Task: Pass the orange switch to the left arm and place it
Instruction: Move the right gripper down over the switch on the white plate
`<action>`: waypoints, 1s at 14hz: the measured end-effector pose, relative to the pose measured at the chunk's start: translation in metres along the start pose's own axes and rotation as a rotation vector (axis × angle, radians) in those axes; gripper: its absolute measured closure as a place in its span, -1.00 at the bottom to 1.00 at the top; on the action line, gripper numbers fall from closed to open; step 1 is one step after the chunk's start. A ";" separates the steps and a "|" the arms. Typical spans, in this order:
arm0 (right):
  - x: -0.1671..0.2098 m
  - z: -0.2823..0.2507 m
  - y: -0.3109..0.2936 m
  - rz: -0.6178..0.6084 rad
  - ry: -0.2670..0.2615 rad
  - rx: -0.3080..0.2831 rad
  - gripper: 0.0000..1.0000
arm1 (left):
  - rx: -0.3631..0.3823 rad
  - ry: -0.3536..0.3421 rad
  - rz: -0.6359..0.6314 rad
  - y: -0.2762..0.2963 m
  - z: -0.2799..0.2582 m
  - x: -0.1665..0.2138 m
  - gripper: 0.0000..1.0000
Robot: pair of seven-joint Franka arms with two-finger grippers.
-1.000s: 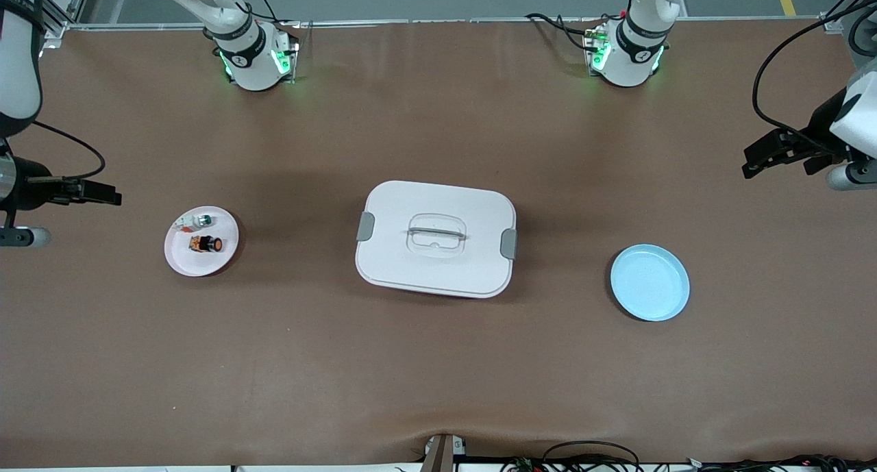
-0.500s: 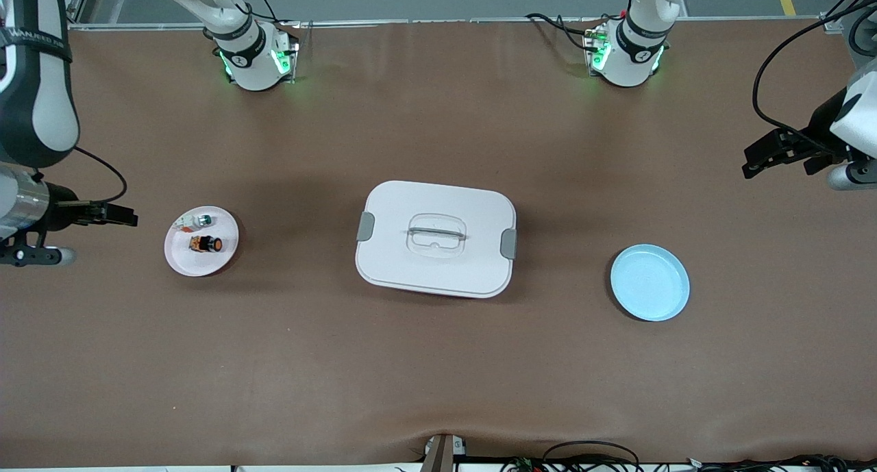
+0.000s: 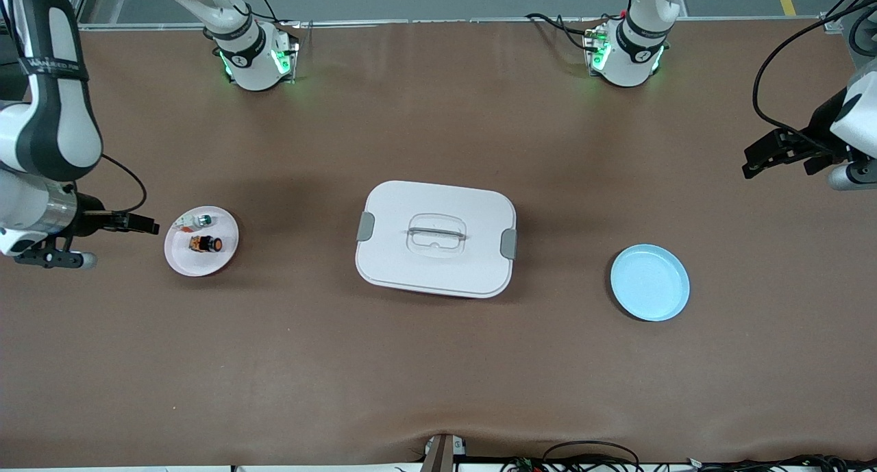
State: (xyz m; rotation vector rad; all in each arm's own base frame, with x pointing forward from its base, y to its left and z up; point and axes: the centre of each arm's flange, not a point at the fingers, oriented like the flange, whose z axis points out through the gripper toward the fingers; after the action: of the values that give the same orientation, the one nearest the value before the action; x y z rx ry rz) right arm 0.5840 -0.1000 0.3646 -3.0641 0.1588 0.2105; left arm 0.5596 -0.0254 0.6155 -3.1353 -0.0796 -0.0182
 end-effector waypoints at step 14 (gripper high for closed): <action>-0.007 0.142 -0.003 0.014 0.122 -0.022 -1.00 | 0.000 0.000 0.000 0.000 0.000 0.000 -1.00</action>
State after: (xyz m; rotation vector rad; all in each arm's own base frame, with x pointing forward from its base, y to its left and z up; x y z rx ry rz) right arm 0.5586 -0.0861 0.2254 -3.0990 0.1847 0.0268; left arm 0.5596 -0.0254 0.6155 -3.1353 -0.0798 -0.0184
